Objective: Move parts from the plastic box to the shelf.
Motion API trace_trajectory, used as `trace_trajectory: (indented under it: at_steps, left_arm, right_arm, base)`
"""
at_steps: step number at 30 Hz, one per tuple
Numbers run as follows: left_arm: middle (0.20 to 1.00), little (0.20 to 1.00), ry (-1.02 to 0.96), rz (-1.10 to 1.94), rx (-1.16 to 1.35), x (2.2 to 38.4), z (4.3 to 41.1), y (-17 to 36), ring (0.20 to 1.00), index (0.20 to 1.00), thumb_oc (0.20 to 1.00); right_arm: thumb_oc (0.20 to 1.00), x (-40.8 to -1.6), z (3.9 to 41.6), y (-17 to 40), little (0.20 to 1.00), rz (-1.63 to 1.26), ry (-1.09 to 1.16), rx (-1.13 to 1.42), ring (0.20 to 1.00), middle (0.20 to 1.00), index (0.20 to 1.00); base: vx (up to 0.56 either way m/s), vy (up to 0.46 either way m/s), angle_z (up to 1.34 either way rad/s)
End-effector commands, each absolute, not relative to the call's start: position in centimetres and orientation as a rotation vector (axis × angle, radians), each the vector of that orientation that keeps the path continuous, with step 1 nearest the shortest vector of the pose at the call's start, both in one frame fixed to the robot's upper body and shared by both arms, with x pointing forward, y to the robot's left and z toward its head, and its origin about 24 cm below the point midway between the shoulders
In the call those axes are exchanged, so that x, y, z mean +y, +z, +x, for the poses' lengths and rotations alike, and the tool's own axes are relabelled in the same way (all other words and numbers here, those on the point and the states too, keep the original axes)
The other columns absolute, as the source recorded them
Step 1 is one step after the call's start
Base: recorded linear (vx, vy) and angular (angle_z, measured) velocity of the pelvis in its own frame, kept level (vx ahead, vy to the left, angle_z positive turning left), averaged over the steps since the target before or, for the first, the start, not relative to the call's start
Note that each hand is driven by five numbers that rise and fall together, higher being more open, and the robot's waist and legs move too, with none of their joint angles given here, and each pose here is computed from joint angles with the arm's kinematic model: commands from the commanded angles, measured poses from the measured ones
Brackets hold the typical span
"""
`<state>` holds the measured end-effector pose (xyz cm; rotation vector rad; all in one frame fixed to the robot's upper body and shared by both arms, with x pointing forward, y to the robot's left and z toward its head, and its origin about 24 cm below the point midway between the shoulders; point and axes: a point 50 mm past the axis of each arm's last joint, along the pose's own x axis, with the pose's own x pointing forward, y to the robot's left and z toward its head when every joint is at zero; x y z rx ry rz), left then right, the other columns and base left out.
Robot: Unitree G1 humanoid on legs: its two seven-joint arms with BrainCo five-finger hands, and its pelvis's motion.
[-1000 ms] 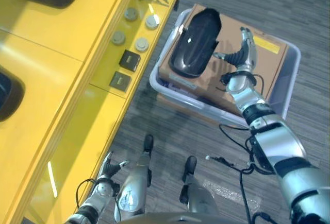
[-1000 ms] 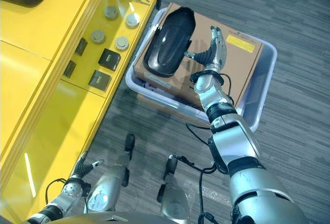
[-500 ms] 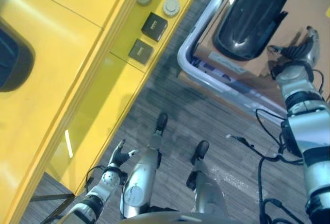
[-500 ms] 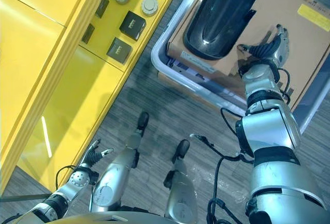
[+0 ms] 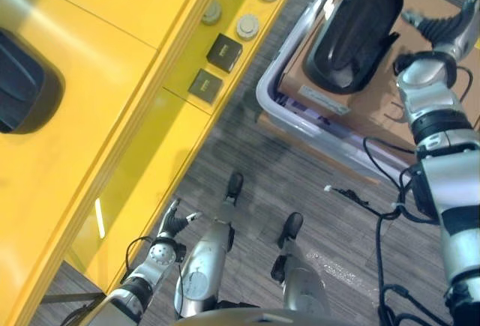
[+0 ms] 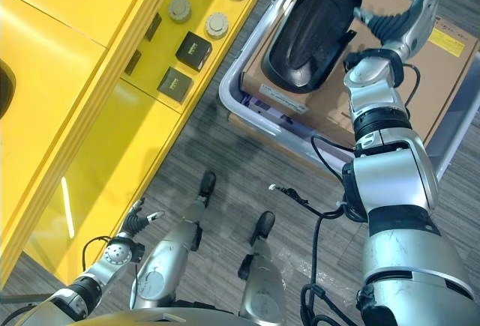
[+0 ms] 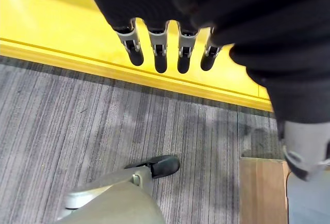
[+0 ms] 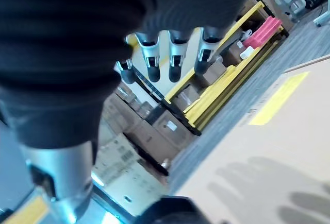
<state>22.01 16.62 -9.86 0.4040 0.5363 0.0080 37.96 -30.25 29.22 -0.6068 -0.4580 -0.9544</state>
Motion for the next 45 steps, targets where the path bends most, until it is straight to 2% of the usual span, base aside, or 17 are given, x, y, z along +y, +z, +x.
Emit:
trace_trajectory:
  at_steps: [1, 8, 11, 22, 23, 24, 37, 45]
  left_arm:
    - [1.0, 1.0, 0.03, 0.421, 0.528, 17.0, 22.6, -9.6, 1.0, 1.0, 1.0]
    - [1.0, 1.0, 0.027, 0.426, 0.559, 17.3, 22.4, -10.0, 1.0, 1.0, 1.0]
    - [1.0, 1.0, 0.004, 0.429, 0.555, 16.9, 22.7, -9.9, 1.0, 1.0, 1.0]
    - [1.0, 1.0, -0.048, 0.421, 0.515, 15.5, 23.5, -9.2, 1.0, 1.0, 1.0]
    - [1.0, 1.0, -0.048, 0.415, 0.508, 15.5, 23.7, -9.1, 1.0, 1.0, 1.0]
    - [1.0, 1.0, -0.053, 0.416, 0.507, 15.5, 23.7, -9.0, 1.0, 1.0, 1.0]
    - [1.0, 1.0, -0.008, 0.411, 0.544, 16.9, 22.7, -9.6, 1.0, 1.0, 1.0]
    - [1.0, 1.0, 0.037, 0.243, 0.447, 16.9, 23.5, -7.7, 1.0, 1.0, 1.0]
  right_arm:
    - [1.0, -30.7, 37.3, 30.4, 1.0, -0.708, -0.979, -0.535, 1.0, 1.0, 1.0]
    - [1.0, -29.6, 38.8, 28.7, 1.0, -0.732, -0.86, -0.398, 1.0, 1.0, 1.0]
    - [1.0, -31.3, 38.7, 26.8, 1.0, -0.703, -0.86, -0.239, 1.0, 1.0, 1.0]
    - [1.0, -34.9, 37.0, 21.9, 1.0, -0.644, -0.954, 0.022, 1.0, 1.0, 1.0]
    - [0.366, -35.1, 36.8, 21.1, 0.366, -0.608, -0.941, 0.055, 0.366, 0.366, 0.366]
    - [0.2, -35.4, 36.7, 20.9, 0.2, -0.594, -0.939, 0.062, 0.2, 0.2, 0.2]
    - [0.2, -36.1, 35.5, 16.6, 0.2, -0.638, -0.894, 0.099, 0.2, 0.2, 0.2]
    - [0.2, -36.4, 33.6, 11.6, 0.2, -0.734, -0.834, 0.201, 0.2, 0.2, 0.2]
  base:
    - [-0.01, -0.013, 0.06]
    - [-0.02, -0.012, 0.09]
    - [0.0, 0.0, 0.04]
    - [0.0, 0.016, 0.1]
    - [0.0, 0.013, 0.09]
    - [0.01, 0.02, 0.1]
    - [0.01, -0.01, 0.03]
    - [0.02, -0.044, -0.1]
